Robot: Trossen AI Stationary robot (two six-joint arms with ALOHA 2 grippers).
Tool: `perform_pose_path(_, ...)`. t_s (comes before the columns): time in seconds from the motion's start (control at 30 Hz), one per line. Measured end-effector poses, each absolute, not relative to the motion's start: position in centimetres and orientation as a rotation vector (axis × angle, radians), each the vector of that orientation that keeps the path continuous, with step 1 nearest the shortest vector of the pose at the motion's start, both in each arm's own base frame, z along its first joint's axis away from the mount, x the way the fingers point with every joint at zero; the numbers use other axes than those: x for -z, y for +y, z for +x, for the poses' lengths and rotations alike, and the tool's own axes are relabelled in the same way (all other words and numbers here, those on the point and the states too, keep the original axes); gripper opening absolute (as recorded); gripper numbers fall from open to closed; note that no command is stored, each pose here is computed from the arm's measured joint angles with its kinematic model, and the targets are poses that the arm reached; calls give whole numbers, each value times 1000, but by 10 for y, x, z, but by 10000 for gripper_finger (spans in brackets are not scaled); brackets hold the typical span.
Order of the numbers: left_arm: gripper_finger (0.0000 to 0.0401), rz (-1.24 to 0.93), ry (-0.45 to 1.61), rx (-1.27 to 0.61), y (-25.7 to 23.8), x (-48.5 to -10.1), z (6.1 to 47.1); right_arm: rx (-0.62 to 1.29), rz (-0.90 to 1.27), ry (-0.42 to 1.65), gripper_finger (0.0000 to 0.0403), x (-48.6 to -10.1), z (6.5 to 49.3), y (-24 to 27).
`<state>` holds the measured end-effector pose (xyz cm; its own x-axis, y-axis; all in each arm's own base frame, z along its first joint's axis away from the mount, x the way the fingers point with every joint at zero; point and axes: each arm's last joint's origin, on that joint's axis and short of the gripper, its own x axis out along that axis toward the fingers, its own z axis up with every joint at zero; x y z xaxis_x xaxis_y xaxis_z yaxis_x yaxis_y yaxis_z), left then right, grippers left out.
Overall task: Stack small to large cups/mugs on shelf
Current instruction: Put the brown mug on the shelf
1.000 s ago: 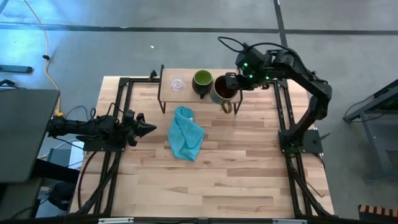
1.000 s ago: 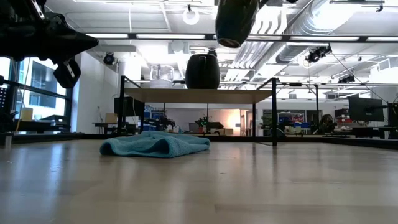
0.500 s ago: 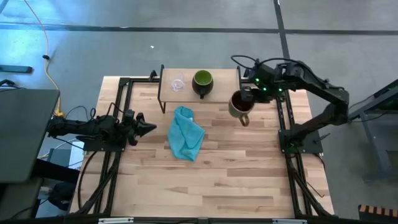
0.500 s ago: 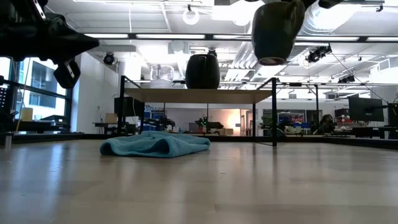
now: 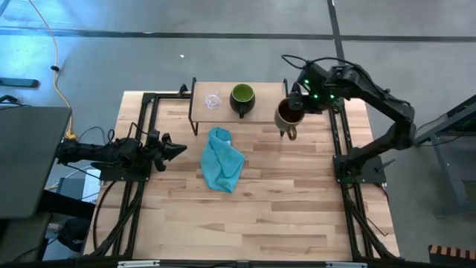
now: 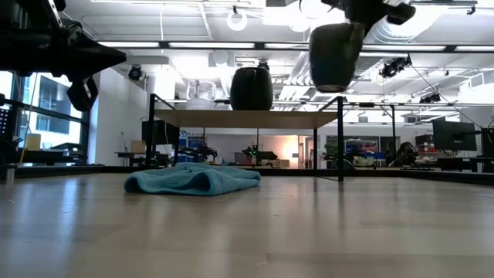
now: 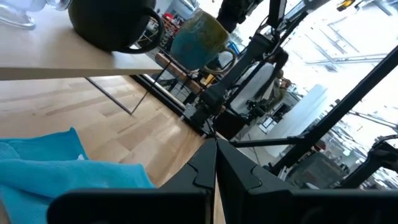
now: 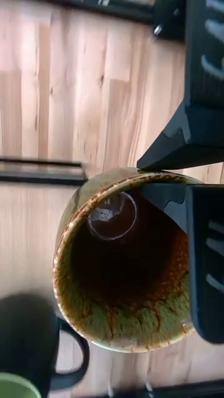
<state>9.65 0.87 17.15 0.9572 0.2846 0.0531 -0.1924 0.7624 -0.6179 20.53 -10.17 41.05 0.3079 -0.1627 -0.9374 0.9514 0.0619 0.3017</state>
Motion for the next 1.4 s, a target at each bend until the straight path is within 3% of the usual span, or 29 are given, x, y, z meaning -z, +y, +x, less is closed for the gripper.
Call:
perform_pose_path(0.7,1,-688,-152,-257,9,-171,96,962,1192,763,0,-407,215,-140)
perform_pose_path(1.23,1,-689,-152,-258,9,-171,96,928,1125,764,0,-446,239,-181)
perform_pose_path(1.4,1,-690,-151,-256,9,-171,96,914,1140,809,0,-437,246,-192)
